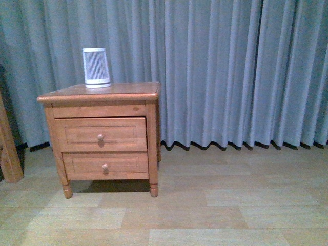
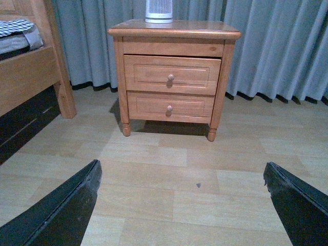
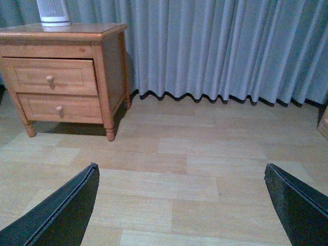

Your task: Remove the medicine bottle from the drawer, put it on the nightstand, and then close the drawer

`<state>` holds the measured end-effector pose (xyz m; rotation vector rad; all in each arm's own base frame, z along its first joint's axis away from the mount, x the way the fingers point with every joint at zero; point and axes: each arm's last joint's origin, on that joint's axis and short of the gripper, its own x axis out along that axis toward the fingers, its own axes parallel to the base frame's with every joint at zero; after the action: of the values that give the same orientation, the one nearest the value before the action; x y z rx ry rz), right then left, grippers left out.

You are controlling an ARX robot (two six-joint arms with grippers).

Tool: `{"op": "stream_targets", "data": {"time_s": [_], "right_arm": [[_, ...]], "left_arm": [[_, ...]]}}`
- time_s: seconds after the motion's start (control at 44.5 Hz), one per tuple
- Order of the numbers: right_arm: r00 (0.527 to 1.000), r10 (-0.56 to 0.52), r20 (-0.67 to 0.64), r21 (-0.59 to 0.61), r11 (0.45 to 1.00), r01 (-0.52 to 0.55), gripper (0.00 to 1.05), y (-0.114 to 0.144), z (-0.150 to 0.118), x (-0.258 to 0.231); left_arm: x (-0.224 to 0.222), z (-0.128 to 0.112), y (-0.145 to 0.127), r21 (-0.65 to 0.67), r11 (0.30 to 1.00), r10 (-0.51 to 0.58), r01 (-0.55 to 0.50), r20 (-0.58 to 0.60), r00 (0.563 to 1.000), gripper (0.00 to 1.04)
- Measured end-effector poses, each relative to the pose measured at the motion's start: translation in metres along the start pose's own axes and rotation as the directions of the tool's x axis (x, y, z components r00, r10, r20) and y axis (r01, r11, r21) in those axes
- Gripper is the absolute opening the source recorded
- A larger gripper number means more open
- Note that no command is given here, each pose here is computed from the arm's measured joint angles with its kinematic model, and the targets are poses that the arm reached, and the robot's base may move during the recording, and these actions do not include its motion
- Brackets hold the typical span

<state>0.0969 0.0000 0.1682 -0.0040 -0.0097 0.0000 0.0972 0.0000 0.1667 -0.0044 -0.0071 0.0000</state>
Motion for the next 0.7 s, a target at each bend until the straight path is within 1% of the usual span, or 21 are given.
{"op": "stream_targets", "data": {"time_s": [0.697], "right_arm": [[1.0,0.0,0.0,0.0,1.0,0.0,0.98,0.0,0.0,0.0]], "left_arm": [[0.0,0.0,0.0,0.0,1.0,0.0,0.0,0.0,1.0,0.98]]}}
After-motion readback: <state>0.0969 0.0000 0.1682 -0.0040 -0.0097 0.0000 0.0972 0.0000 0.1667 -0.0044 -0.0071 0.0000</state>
